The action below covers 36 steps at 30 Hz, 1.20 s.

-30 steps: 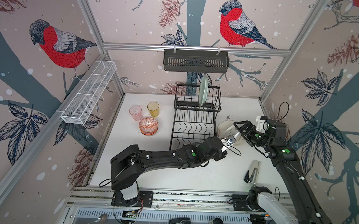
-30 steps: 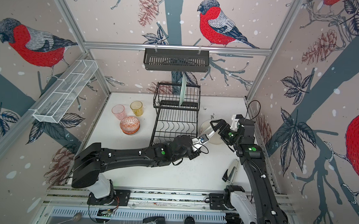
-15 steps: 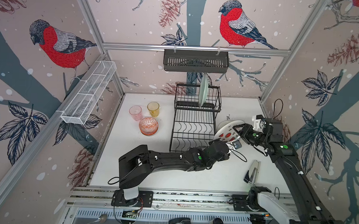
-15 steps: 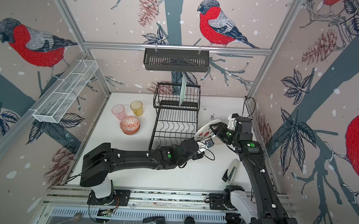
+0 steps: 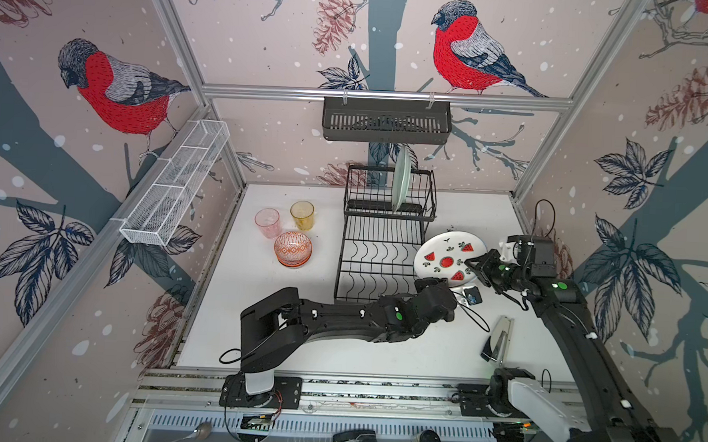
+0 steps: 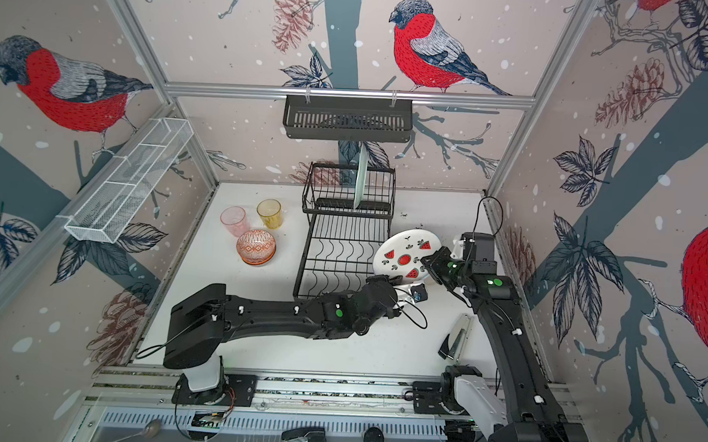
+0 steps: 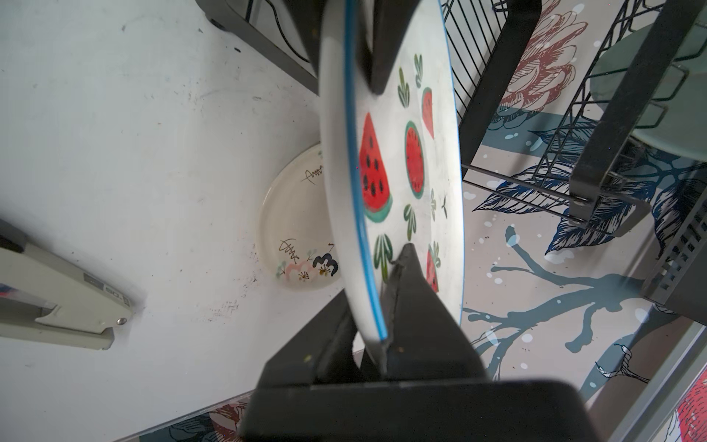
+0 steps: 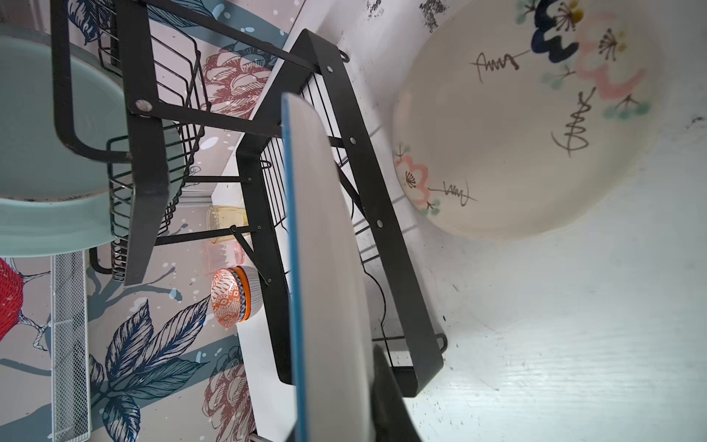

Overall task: Unload the mixed dishes from the dish rack
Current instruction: 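Grasp the plate rim with the right gripper while the left gripper releases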

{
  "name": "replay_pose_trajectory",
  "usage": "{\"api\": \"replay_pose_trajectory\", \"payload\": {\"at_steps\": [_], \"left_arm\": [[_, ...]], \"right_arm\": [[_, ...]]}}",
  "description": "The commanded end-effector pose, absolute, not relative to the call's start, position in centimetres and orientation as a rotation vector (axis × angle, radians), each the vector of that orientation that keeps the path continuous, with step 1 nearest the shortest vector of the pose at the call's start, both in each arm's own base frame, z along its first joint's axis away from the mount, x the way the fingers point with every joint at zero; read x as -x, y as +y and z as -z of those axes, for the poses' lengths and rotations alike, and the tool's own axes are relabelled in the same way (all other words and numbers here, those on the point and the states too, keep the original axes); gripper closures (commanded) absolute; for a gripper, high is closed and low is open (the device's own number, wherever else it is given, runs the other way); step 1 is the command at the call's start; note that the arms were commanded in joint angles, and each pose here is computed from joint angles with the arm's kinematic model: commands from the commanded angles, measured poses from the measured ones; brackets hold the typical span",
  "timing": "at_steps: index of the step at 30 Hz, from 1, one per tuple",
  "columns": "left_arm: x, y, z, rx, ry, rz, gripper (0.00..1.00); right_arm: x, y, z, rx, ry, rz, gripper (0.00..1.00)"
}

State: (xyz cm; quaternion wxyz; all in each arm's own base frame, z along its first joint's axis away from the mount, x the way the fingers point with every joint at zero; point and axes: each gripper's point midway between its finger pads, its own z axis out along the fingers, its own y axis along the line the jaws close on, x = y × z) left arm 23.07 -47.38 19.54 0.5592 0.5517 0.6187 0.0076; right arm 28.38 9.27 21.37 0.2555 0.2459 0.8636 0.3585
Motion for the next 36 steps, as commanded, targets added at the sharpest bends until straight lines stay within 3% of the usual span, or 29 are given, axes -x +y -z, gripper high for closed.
{"api": "replay_pose_trajectory", "payload": {"at_steps": [1, 2, 4, 5, 9, 13, 36], "left_arm": [[-23.5, -48.7, -25.7, -0.997, 1.419, 0.208, 0.80], [-23.5, -48.6, -25.8, -0.994, 1.414, 0.200, 0.70], [-23.4, -48.3, -25.9, -0.988, 1.407, 0.201, 0.69], [-23.4, -48.2, -26.1, -0.980, 1.404, 0.207, 0.64], [-23.4, -47.7, -26.5, -0.941, 1.403, 0.226, 0.24], [-23.3, -47.3, -26.4, -0.918, 1.397, 0.237, 0.03], [-22.8, -46.4, -27.1, -0.857, 1.399, 0.321, 0.02]], "right_arm": [[-29.2, 10.0, -23.7, -0.460, 2.263, -1.015, 1.00], [-29.3, 9.8, -23.8, -0.472, 2.257, -1.017, 1.00], [-29.4, 9.8, -23.9, -0.478, 2.243, -1.044, 1.00], [-29.4, 9.9, -24.0, -0.481, 2.236, -1.059, 1.00], [-29.7, 9.6, -24.0, -0.499, 2.228, -1.066, 1.00], [-30.1, 8.9, -23.5, -0.543, 2.224, -1.057, 1.00], [-31.7, 1.6, -21.3, -0.748, 2.147, -0.740, 1.00]]}}
